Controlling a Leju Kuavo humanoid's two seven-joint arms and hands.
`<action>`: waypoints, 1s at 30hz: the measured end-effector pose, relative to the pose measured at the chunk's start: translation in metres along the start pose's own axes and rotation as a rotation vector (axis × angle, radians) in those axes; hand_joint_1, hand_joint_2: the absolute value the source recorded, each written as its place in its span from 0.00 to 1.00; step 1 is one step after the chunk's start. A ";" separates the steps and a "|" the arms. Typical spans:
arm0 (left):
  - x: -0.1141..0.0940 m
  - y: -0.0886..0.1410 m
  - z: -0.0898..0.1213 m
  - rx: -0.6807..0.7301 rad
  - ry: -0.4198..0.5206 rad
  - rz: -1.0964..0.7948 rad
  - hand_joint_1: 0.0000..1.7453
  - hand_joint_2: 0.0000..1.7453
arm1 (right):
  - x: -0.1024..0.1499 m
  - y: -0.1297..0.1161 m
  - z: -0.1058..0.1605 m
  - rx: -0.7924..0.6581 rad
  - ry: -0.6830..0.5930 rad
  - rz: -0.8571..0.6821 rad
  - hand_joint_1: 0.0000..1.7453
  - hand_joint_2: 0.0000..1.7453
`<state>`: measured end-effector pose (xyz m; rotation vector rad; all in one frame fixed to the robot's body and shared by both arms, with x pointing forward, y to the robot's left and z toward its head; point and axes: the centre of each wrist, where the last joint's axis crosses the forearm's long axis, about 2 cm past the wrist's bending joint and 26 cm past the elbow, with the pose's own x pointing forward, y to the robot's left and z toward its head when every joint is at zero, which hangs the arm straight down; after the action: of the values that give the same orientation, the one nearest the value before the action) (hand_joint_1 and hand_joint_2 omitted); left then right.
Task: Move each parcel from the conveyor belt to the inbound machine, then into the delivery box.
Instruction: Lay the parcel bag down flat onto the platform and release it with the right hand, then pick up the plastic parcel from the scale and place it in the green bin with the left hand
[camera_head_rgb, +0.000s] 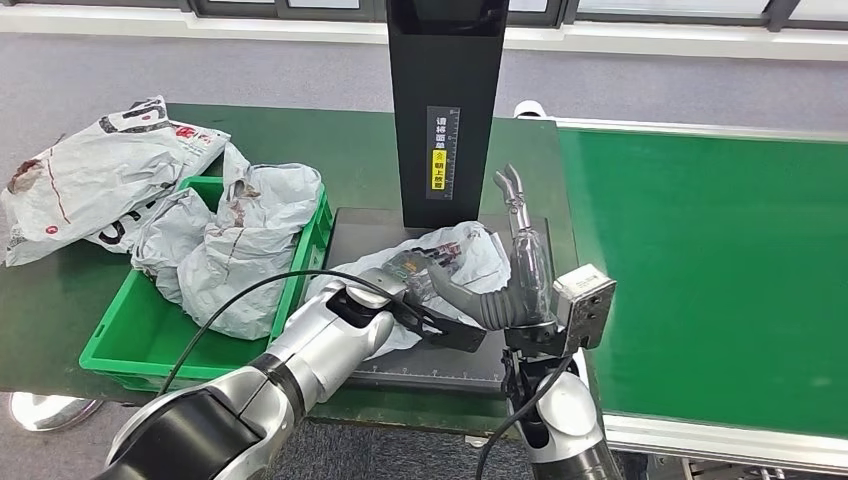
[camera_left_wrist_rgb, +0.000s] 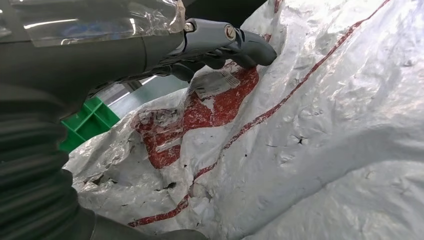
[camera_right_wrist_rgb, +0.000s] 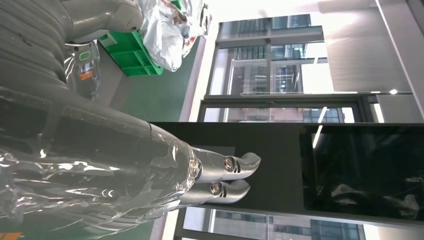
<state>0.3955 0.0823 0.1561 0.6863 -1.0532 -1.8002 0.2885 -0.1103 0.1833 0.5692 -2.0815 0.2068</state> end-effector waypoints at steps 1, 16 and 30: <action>-0.001 0.000 0.000 -0.004 0.001 -0.002 0.00 1.00 | 0.000 0.000 -0.001 0.000 0.001 0.000 0.00 1.00; -0.018 -0.010 -0.002 -0.217 -0.083 0.015 1.00 1.00 | -0.007 0.002 -0.001 0.015 0.045 -0.021 0.00 1.00; -0.006 -0.002 -0.002 -0.086 -0.111 -0.007 1.00 1.00 | -0.008 -0.002 0.007 -0.064 0.070 -0.011 0.00 1.00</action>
<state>0.3991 0.0878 0.1534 0.5440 -1.0398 -1.8964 0.2879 -0.1118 0.1725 0.5270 -2.0096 0.1508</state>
